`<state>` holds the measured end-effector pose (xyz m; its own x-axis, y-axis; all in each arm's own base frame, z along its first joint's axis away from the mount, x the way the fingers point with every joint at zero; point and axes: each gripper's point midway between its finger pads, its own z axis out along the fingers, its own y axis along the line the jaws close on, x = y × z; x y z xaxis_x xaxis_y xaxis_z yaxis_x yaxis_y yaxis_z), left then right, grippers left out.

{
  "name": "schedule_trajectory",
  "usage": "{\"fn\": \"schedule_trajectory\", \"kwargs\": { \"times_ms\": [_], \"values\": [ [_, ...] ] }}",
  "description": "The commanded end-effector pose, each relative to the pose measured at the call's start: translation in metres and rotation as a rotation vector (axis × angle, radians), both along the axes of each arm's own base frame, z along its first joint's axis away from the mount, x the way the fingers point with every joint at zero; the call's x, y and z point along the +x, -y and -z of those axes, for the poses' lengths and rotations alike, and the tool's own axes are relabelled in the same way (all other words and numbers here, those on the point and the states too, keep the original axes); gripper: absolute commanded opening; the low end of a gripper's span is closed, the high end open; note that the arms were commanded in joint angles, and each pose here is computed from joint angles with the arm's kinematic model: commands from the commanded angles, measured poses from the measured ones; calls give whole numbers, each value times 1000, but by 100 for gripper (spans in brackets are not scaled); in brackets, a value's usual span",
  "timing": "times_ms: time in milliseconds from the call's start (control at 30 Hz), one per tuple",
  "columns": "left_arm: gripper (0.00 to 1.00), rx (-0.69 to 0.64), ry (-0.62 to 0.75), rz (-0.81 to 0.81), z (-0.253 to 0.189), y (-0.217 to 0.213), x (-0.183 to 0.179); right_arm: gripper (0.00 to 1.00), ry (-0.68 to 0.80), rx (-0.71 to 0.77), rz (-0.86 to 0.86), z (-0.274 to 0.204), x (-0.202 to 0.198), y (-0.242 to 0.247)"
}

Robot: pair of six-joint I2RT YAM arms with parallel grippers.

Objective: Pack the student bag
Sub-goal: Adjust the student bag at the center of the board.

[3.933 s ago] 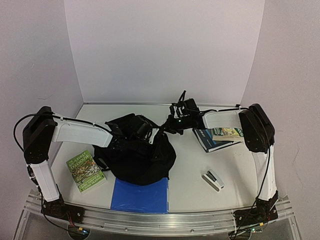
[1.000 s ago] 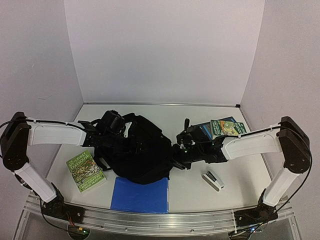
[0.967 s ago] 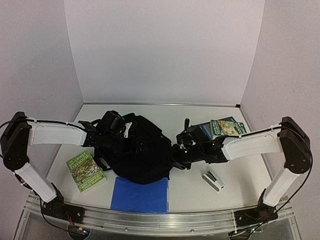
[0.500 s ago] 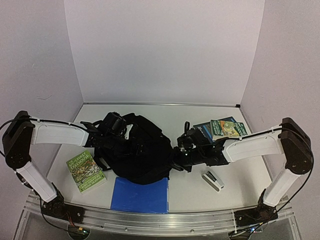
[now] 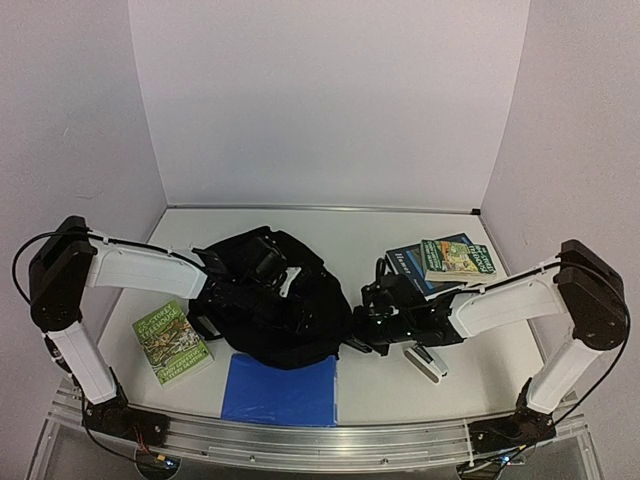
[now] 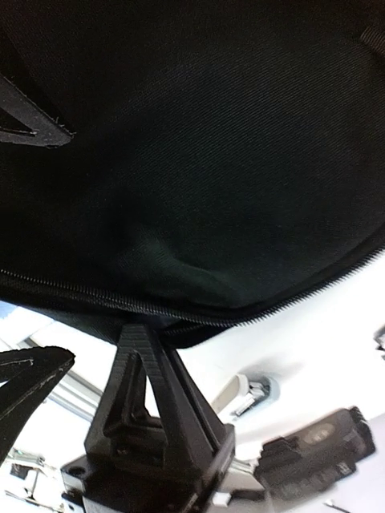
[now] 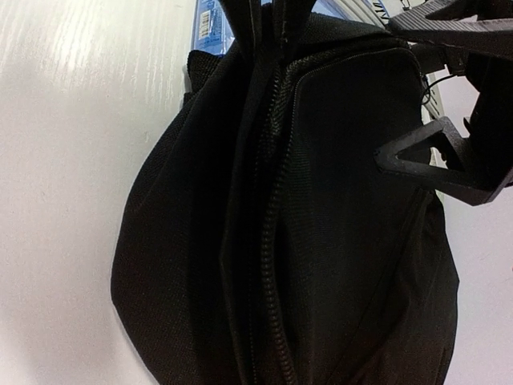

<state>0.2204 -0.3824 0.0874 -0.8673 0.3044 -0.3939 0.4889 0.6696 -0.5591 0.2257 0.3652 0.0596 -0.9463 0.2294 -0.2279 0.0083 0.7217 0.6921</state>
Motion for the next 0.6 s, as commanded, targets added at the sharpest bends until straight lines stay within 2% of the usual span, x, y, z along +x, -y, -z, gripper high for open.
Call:
{"fn": "schedule_trajectory", "kwargs": {
  "times_ms": [0, 233, 367, 500, 567],
  "values": [
    [86, 20, 31, 51, -6, 14, 2, 3, -2, 48, -12, 4, -11, -3],
    [85, 82, 62, 32, 6, 19, 9, 0, 9, 90, -15, 7, -13, -3],
    [82, 58, 78, 25, 3, 28, 14, 0, -13, 105, -14, 17, -17, -1],
    [72, 38, 76, 44, 2, 39, 14, 0, -24, 110, -8, 23, -19, 0],
    [60, 29, 70, 58, 3, 44, 12, 0, -29, 112, -9, 25, -20, 1]
  ]
}}
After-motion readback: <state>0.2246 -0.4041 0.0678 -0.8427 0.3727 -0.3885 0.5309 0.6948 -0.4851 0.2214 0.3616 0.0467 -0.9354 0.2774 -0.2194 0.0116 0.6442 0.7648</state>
